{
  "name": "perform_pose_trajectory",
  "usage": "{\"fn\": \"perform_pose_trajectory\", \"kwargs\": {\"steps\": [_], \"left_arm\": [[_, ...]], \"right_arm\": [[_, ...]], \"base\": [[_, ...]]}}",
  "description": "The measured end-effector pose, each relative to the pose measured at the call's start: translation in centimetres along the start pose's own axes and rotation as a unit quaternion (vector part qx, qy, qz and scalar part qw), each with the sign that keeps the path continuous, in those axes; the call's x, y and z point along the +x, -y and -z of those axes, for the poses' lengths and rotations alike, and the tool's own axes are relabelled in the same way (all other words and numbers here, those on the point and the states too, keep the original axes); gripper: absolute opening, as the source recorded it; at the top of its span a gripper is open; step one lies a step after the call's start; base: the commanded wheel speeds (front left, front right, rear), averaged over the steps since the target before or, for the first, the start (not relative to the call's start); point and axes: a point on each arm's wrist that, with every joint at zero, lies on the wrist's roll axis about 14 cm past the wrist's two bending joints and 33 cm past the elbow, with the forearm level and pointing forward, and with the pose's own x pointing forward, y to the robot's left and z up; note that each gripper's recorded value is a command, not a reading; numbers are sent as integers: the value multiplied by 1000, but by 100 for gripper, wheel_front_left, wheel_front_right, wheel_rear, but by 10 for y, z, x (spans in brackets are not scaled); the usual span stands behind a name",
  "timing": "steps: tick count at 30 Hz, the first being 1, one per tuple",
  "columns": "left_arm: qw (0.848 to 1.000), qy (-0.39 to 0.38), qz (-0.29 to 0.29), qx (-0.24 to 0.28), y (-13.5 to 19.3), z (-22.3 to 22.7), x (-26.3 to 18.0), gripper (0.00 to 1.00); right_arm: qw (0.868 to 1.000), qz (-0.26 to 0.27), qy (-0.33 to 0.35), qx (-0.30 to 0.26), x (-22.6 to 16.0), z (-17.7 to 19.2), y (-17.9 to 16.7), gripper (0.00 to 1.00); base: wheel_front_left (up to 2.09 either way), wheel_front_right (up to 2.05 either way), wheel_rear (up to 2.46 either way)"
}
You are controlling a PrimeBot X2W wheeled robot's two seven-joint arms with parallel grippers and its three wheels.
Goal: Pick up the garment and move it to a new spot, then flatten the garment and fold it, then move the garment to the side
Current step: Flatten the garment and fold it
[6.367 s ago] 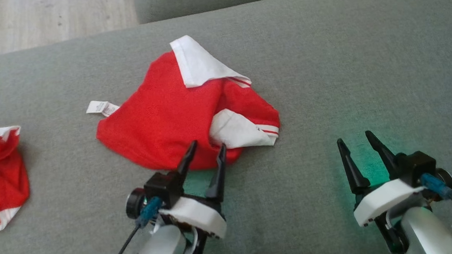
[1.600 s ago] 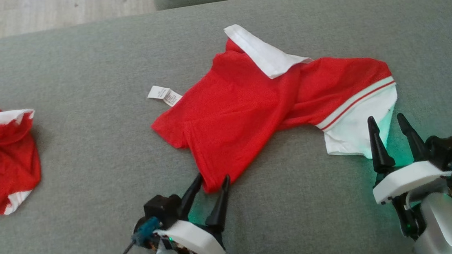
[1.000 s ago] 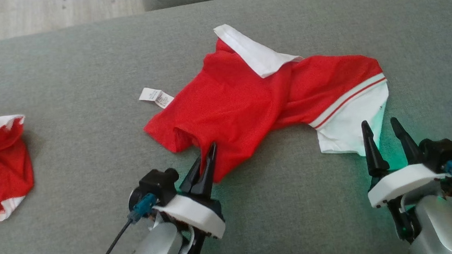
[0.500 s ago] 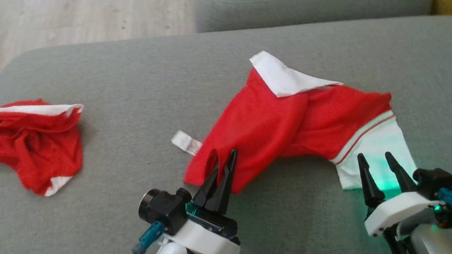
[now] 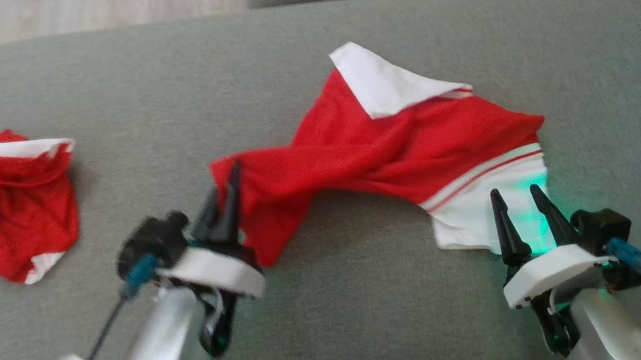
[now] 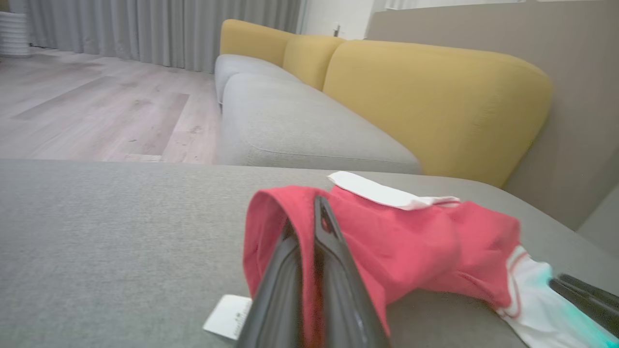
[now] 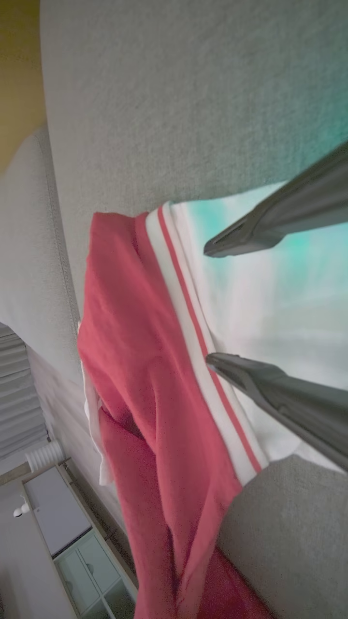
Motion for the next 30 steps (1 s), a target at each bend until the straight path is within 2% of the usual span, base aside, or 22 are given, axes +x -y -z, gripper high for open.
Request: {"fn": "perform_pose_trajectory", "kwargs": {"steps": [1,3,4,5,6,9,14,21,30], "left_arm": [[1000,-2,-11,-2,-9,0,7,14],[1000,-10,-25,1,-22,3,19,27],[999,-10,-38,-2,-30,2,25,63],[999,-10,-50,-5,-38,1,31,92],[998,-4,-63,-3,-45,-3,36,100],[996,18,-92,3,-62,-19,51,100],[994,29,-102,20,-66,-25,51,100],[994,-18,-112,4,-64,14,10,100],[993,-57,-100,-37,-39,48,-24,100]], "right_arm": [[1000,3,-3,0,1,2,3,100],[1000,9,-9,1,1,6,8,100],[1000,12,-12,1,1,8,11,100],[1000,15,-16,1,1,11,14,100],[1000,19,-21,1,1,14,17,100],[999,26,-28,2,1,19,23,100],[1000,24,-15,0,9,9,22,100],[1000,14,-1,-2,9,-1,14,100],[1000,11,2,4,-6,-1,7,100]], "base": [[0,0,0],[0,0,0],[0,0,0],[0,0,0],[0,0,0],[0,0,0],[0,0,0],[0,0,0],[0,0,0]]}}
